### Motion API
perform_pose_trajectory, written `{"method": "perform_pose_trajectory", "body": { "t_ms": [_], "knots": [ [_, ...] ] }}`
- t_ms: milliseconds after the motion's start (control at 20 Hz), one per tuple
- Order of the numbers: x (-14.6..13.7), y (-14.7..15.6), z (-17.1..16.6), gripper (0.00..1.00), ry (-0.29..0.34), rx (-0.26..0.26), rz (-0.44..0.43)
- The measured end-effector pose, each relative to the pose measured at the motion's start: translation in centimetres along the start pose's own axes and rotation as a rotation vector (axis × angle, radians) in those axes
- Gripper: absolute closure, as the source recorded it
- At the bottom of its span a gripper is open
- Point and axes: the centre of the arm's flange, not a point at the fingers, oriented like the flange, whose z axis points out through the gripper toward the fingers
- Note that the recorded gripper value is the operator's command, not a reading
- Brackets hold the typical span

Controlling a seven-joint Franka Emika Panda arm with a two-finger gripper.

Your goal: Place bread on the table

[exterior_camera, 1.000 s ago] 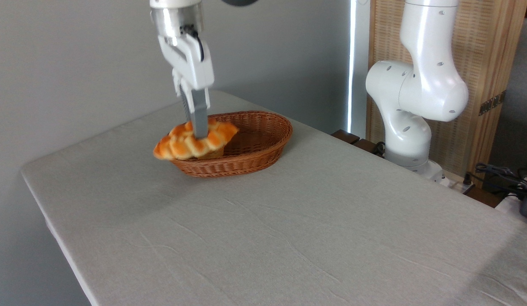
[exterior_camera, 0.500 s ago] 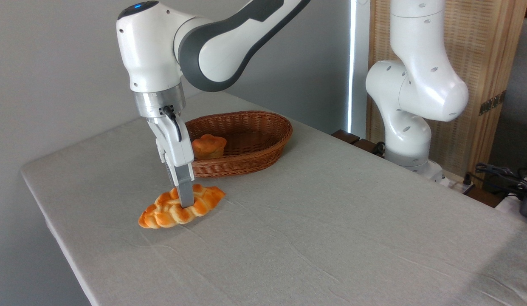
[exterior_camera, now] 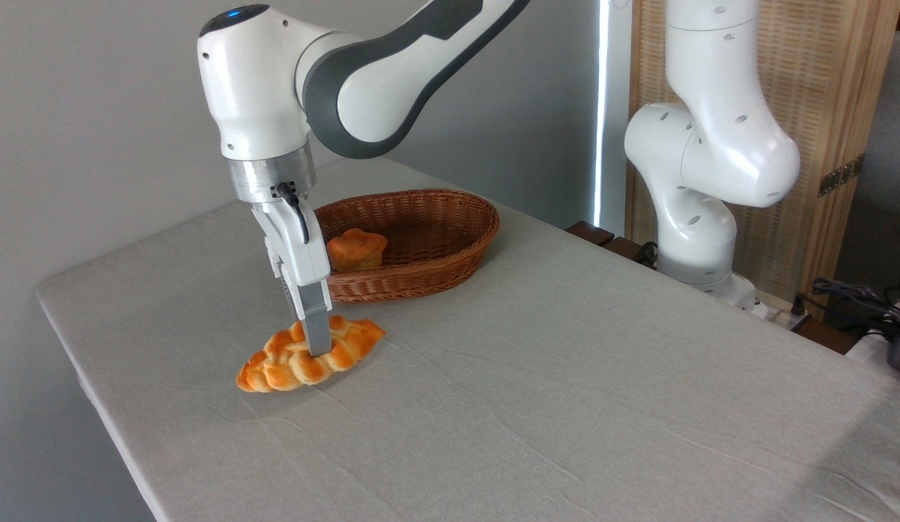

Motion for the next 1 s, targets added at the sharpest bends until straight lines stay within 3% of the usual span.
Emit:
{"method": "perform_pose_trajectory", "body": {
  "t_ms": [450,750,1000],
  "knots": [
    [0.1,-0.1,-0.3,0.0,0.005,0.004,-0.007],
    [0.3,-0.5,-4.1,0.0,0.051,0.046,-0.192],
    [-4.9,-1.8,-10.0,0.0,0.057,0.008,-0.298]
  ]
}}
